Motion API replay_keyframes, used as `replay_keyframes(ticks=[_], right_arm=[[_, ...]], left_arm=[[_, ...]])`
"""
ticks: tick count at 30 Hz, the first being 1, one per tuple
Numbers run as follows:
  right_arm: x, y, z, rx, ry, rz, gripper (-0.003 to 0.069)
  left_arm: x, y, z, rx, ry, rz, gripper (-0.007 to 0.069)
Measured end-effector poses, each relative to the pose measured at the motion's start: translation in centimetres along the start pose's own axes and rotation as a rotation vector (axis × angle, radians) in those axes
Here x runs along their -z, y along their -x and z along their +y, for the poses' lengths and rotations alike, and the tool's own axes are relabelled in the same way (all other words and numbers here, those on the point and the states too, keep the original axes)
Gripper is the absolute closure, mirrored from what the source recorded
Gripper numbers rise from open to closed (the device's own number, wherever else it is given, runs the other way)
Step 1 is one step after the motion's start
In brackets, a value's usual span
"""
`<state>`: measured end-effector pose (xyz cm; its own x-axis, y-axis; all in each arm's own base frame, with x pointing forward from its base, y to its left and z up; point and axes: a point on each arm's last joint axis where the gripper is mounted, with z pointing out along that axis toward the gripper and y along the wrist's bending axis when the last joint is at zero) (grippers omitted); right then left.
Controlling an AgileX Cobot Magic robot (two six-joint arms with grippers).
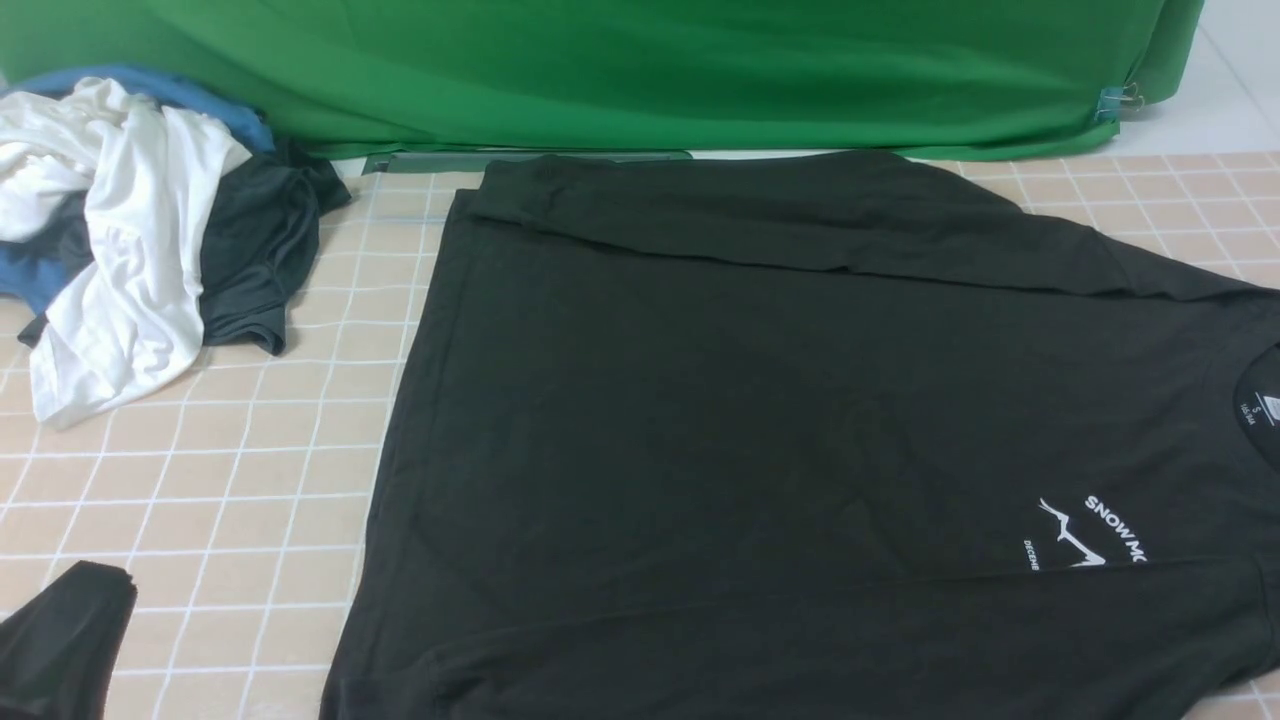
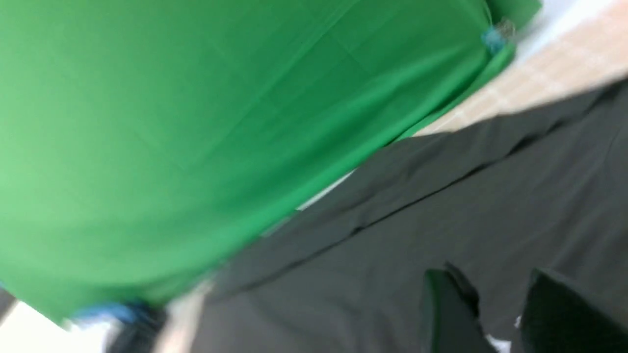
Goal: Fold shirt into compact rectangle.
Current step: 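Grasp the left edge of the dark T-shirt lying flat on the table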
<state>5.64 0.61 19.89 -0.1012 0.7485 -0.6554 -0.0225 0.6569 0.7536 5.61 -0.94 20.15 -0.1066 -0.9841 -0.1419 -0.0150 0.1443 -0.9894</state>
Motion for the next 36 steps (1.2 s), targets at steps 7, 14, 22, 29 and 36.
replay_keyframes(ticks=[7, 14, 22, 29, 36], right_arm=[[0.0, 0.0, 0.0, -0.065, 0.001, 0.001, 0.041], [0.0, 0.7, 0.5, -0.016, 0.058, -0.075, 0.0556], [0.4, 6.2, 7.3, 0.318, 0.09, -0.098, 0.0628], [-3.0, 9.4, 12.1, 0.707, -0.069, 0.35, 0.0628], [-7.1, 8.1, 10.7, 0.746, -0.179, 0.677, 0.0624]], left_arm=[[0.0, 0.4, 0.0, -0.212, 0.007, -0.04, 0.0608], [0.1, 1.1, -1.0, -0.297, -0.09, -0.141, 0.0608], [1.4, 2.0, -8.4, -0.51, -0.207, -0.189, 0.0608], [-2.7, 1.4, -9.3, -0.657, 0.401, 0.253, 0.0608], [-8.1, -0.2, -6.1, -0.643, 0.732, 0.766, 0.0608]])
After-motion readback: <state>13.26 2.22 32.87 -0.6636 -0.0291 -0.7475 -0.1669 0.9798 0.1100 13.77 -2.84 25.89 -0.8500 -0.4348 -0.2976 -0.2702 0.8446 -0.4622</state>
